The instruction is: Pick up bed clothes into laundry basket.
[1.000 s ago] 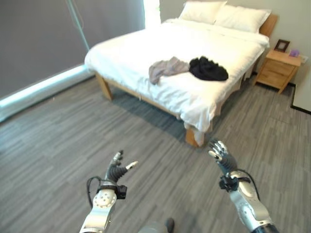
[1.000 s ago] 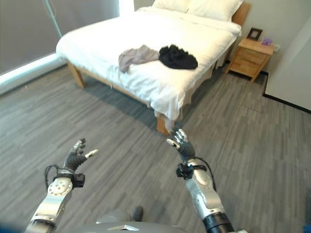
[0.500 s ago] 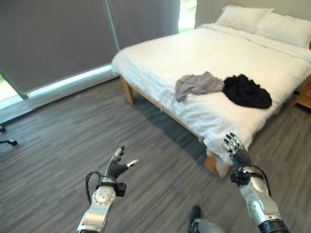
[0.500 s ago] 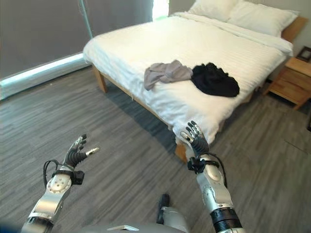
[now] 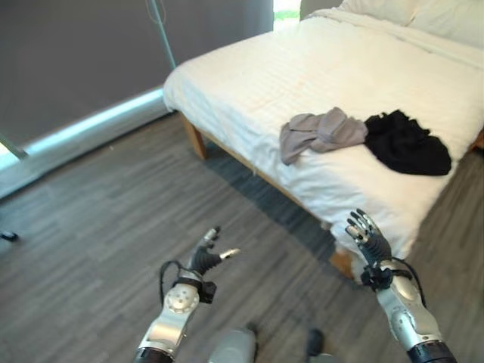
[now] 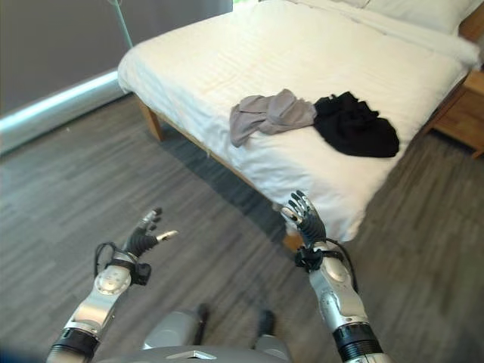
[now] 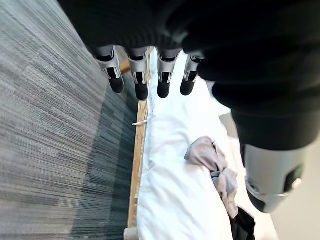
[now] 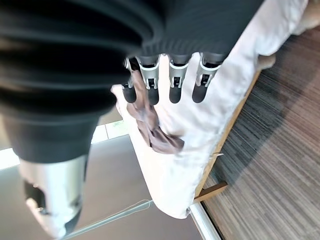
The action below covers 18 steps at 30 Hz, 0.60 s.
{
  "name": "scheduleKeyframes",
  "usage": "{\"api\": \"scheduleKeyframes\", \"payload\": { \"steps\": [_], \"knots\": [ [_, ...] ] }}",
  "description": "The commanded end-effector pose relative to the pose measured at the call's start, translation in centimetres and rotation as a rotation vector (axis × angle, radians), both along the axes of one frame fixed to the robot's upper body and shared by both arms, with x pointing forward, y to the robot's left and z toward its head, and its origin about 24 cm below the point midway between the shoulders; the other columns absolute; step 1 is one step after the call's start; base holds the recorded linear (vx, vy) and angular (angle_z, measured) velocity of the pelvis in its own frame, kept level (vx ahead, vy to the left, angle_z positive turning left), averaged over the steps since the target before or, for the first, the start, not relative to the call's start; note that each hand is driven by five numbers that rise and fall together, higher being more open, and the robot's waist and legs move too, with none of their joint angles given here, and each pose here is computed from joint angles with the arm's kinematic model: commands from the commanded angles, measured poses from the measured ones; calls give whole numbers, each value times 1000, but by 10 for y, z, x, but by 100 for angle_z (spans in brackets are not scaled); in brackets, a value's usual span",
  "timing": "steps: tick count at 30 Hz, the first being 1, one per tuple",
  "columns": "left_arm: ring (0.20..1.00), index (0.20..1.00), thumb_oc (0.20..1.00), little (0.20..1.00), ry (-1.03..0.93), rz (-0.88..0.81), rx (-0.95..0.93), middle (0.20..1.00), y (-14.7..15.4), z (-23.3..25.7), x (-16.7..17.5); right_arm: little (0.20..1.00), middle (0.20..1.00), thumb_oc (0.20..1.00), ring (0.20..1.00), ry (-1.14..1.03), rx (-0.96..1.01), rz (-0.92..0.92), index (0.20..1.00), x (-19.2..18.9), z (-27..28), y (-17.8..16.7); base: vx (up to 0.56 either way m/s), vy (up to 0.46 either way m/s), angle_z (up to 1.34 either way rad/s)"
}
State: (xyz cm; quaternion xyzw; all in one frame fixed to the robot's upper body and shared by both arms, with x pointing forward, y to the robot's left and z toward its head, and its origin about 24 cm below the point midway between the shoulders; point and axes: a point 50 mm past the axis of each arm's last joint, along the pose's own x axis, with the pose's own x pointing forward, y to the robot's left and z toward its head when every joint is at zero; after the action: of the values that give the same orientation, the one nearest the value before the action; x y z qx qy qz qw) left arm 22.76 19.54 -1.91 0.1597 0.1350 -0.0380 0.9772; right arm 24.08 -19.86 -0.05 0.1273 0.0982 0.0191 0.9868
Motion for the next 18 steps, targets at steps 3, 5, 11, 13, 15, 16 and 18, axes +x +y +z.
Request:
{"api": "scheduleKeyframes", "payload": {
  "steps": [3,5,11,13,15,16,18],
  "knots": [
    [1000,1000,1000,1000,-78,-24,58,1000,14,17,2,1000,1000,1000,1000,-127,76,18,1000,6,20,15,241,60,0],
    [1000,1000,1000,1000,-69,-22,59,1000,15,15,2,1000,1000,1000,1000,-123,81,18,1000,5,19,17,199,98,-5],
    [1000,1000,1000,1000,-78,31,84,1000,30,19,1,1000,1000,1000,1000,-137,88,31,1000,8,22,23,97,90,-11],
    [1000,1000,1000,1000,-79,39,94,1000,33,20,1,1000,1000,1000,1000,-146,94,32,1000,10,24,24,62,35,-6],
    [1000,1000,1000,1000,-91,50,120,1000,38,23,3,1000,1000,1000,1000,-162,99,35,1000,12,27,25,91,-66,3],
    [1000,1000,1000,1000,-91,50,120,1000,38,23,3,1000,1000,1000,1000,-162,99,35,1000,12,27,25,57,-71,1],
    [1000,1000,1000,1000,-101,58,133,1000,42,26,5,1000,1000,1000,1000,-165,95,44,1000,13,28,26,62,-133,13]
  ]
}}
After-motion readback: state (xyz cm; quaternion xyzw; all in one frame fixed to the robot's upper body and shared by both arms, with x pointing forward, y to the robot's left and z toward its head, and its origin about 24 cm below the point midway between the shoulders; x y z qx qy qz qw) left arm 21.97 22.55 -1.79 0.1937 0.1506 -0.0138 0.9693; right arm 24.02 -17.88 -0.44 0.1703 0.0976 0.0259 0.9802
